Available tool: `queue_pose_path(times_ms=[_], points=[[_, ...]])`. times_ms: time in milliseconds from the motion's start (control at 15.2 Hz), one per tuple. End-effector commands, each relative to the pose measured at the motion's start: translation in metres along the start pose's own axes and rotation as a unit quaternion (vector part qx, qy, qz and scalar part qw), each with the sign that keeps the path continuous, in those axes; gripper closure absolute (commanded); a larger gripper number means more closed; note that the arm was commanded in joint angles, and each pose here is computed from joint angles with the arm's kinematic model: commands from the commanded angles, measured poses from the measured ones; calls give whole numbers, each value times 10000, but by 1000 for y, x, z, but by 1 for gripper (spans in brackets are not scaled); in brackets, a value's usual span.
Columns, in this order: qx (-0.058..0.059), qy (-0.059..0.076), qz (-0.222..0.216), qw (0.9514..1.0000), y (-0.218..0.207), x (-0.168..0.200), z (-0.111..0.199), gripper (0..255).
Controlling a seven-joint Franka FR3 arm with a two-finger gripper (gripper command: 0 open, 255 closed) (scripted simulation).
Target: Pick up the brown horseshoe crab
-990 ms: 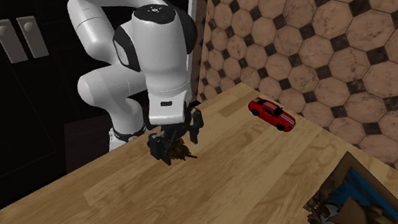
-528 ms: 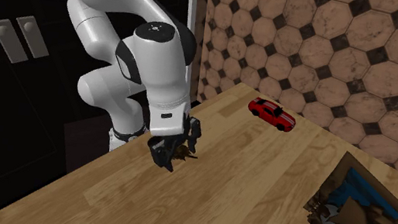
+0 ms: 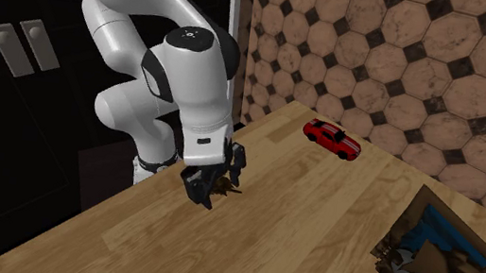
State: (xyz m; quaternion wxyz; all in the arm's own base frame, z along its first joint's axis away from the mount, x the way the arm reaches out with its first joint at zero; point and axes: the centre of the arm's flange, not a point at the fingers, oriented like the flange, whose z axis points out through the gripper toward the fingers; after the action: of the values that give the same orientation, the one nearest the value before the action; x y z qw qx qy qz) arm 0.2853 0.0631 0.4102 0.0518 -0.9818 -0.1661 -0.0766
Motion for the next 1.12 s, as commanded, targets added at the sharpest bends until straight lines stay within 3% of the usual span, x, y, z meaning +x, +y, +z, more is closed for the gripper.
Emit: queue_pose_path(times_ms=[0, 1056], points=[[2, -18, 1, 10000, 1, -1, 1, 255], [2, -18, 1, 10000, -5, 12, -77, 255]])
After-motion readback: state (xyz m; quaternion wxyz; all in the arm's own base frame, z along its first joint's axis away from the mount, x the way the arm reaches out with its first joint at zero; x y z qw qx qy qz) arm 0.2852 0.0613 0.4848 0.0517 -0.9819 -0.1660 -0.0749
